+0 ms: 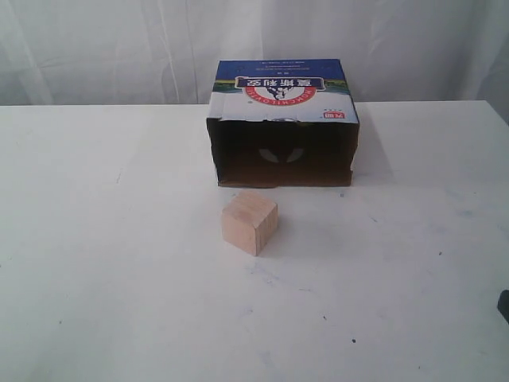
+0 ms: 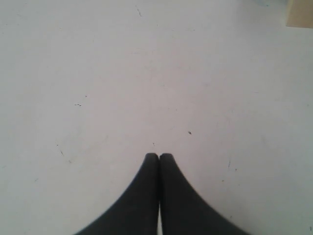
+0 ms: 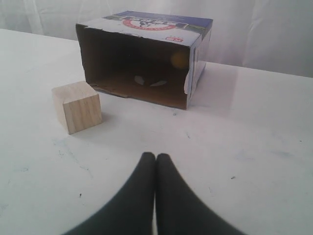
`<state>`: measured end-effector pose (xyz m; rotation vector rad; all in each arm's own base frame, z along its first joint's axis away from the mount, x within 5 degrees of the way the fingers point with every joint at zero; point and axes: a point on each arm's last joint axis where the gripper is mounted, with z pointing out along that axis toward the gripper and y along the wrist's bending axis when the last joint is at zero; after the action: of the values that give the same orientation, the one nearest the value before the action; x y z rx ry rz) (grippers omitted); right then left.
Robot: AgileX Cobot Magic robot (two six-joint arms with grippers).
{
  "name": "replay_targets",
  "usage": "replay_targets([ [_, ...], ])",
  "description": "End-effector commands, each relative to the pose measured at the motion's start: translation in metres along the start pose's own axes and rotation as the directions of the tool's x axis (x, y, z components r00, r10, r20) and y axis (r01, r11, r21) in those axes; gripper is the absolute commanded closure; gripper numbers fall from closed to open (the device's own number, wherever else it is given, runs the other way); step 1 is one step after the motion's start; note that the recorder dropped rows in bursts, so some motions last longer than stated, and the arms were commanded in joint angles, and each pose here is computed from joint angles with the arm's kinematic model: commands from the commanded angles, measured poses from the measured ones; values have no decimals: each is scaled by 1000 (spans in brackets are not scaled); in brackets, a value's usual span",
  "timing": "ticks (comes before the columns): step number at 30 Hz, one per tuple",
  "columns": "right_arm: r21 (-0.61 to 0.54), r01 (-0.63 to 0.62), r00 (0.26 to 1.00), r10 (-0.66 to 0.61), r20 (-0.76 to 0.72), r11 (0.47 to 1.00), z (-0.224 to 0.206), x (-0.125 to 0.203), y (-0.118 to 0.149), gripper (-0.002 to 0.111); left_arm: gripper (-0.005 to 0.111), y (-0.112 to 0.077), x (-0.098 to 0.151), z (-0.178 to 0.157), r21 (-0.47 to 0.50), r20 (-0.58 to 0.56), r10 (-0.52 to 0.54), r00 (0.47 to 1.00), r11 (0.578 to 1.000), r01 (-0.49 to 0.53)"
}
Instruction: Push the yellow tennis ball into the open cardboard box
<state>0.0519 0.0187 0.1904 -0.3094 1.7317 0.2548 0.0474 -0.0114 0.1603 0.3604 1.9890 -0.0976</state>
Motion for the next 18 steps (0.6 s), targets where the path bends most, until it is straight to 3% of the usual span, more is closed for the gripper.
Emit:
replay_targets([
  [1, 4, 1, 1000, -1, 7, 1000, 0, 1, 0, 108, 107, 0, 3, 0, 4, -16, 6, 1000, 1000, -6],
  [18, 3, 1, 1000, -2, 8, 1000, 0, 1, 0, 108, 107, 0, 3, 0, 4, -16, 6, 1000, 1000, -6],
])
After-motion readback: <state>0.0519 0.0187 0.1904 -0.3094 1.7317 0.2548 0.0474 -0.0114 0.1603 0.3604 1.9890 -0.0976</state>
